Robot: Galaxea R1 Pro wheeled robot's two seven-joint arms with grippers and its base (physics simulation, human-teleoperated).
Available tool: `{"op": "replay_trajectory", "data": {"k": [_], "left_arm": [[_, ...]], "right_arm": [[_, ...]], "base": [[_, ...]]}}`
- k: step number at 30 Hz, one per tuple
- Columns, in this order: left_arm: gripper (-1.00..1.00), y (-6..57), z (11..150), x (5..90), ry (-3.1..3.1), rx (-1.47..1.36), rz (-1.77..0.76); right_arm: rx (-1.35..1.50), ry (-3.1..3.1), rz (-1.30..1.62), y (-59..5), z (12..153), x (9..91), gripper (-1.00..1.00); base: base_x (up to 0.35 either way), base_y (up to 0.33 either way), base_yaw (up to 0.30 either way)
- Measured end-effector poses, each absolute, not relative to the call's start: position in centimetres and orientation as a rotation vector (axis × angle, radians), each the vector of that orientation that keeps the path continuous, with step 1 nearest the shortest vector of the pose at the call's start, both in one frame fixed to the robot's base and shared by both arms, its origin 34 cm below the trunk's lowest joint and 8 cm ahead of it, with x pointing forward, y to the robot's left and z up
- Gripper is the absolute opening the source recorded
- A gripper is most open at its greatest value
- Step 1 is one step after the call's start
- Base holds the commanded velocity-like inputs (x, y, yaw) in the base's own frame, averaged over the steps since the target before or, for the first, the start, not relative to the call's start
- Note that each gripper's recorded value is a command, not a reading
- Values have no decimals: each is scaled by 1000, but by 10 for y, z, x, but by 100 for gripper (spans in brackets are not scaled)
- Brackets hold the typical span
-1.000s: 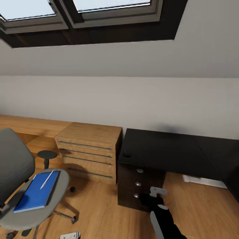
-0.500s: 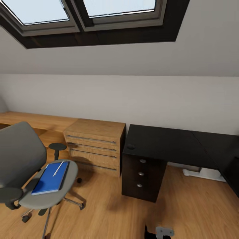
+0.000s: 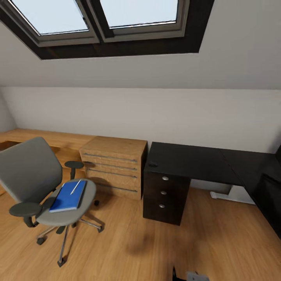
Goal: In the bedroom, organize the workspace by keeping the computer under the desk, ensuring the monitor is on the desk, placing the keyboard on the desk next to the monitor, placing the mouse on the desk next to the keyboard, moving the folder from the swivel chair onto the desk next to the mouse, stacking the notebook on top of the folder with the pen on top of the notebook, and positioning the swivel chair next to the desk.
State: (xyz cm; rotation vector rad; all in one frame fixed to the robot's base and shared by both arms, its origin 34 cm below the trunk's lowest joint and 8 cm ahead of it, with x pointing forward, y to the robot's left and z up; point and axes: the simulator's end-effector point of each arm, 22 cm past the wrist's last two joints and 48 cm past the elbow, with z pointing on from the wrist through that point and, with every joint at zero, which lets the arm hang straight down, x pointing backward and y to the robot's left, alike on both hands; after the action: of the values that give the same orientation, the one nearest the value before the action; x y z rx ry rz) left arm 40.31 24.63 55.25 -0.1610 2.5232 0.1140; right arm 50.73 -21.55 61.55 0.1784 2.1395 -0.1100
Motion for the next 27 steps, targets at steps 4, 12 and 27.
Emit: {"op": "replay_trajectory", "data": {"k": [4,12,27], "left_arm": [[100,245,553,403,2523,-162,113],[100,243,552,402,2525,-163,111],[100,243,552,402,2525,-163,111]], "right_arm": [[180,2132,-110,-216,617,508,100],[176,2131,-110,-216,617,508,100],[175,2130,-110,-216,617,508,100]], "base": [[-334,0,0],[-335,0,0],[-334,0,-59]]}}
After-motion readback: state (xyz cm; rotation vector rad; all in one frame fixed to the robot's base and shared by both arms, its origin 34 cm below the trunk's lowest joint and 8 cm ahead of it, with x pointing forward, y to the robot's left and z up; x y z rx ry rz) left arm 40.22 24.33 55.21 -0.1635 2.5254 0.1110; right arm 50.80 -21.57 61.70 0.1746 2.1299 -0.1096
